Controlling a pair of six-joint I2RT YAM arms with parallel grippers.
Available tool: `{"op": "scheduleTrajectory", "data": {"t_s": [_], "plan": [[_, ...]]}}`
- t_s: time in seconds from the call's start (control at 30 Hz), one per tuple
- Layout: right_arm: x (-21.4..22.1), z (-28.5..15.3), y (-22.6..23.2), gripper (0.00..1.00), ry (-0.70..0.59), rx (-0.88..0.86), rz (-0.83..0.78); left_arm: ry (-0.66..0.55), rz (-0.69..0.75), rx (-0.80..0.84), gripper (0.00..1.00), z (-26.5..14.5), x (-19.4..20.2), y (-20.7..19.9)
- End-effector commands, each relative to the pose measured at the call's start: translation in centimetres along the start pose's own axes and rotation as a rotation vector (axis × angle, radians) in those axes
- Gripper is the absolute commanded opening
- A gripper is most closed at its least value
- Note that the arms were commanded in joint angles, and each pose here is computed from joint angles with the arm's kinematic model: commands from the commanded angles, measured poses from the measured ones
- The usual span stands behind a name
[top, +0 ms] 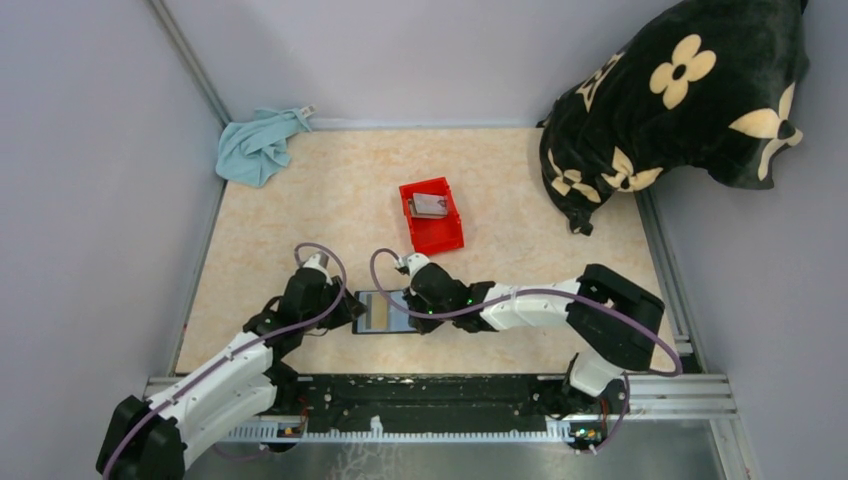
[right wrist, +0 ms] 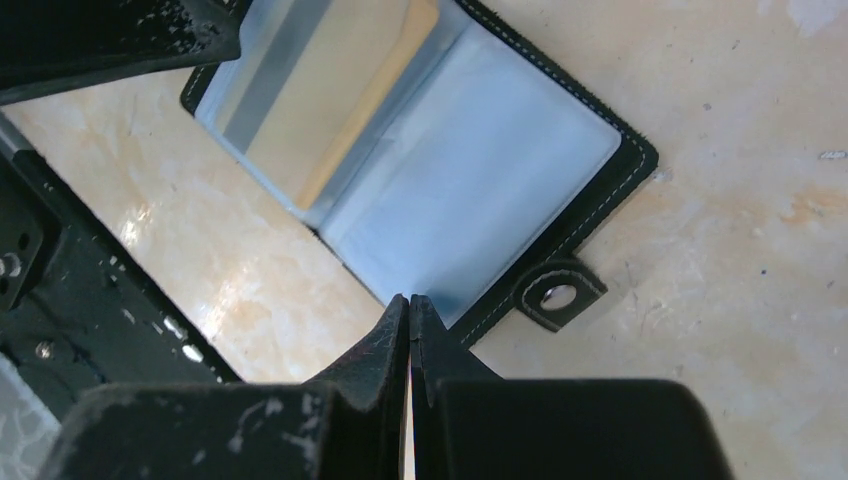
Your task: Take the credit cards out of the card holder
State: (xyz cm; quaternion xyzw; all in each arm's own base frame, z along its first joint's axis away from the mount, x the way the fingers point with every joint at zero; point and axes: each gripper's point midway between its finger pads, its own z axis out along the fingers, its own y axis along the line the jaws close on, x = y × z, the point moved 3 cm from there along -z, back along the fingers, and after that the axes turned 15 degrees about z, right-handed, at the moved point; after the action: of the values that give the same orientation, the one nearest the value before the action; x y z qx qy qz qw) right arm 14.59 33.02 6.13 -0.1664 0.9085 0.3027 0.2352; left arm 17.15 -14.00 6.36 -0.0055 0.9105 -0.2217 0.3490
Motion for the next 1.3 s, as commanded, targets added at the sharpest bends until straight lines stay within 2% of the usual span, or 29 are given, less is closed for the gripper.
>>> {"op": "scheduleTrajectory", "data": {"t_s": [0.0,0.23,0.63,0.93,1.27], "plan": [[-2.8,1.1,1.5,0.00,-0.058,-0.043,-0.003,-0.027,0.027,0.021,0.35,0.2,-0.9,-0.5],[-3.7,1.7,1.5,0.00,-0.068,-0.044,0.001,-0.025,0.058,0.006,0.35,0.8,-0.6,0.0],[-2.7,3.1,0.0,0.00,-0.037,-0.009,0.020,0.019,0.083,-0.006,0.33,1.4,0.5,0.6],[-2.1,3.7,-0.5,0.00,-0.018,-0.012,0.038,0.033,0.052,0.127,0.33,1.4,0.9,-1.4],[-1.4,4.4,-0.8,0.00,0.003,-0.018,0.052,0.023,0.025,0.191,0.34,1.1,0.7,-2.4]]}}
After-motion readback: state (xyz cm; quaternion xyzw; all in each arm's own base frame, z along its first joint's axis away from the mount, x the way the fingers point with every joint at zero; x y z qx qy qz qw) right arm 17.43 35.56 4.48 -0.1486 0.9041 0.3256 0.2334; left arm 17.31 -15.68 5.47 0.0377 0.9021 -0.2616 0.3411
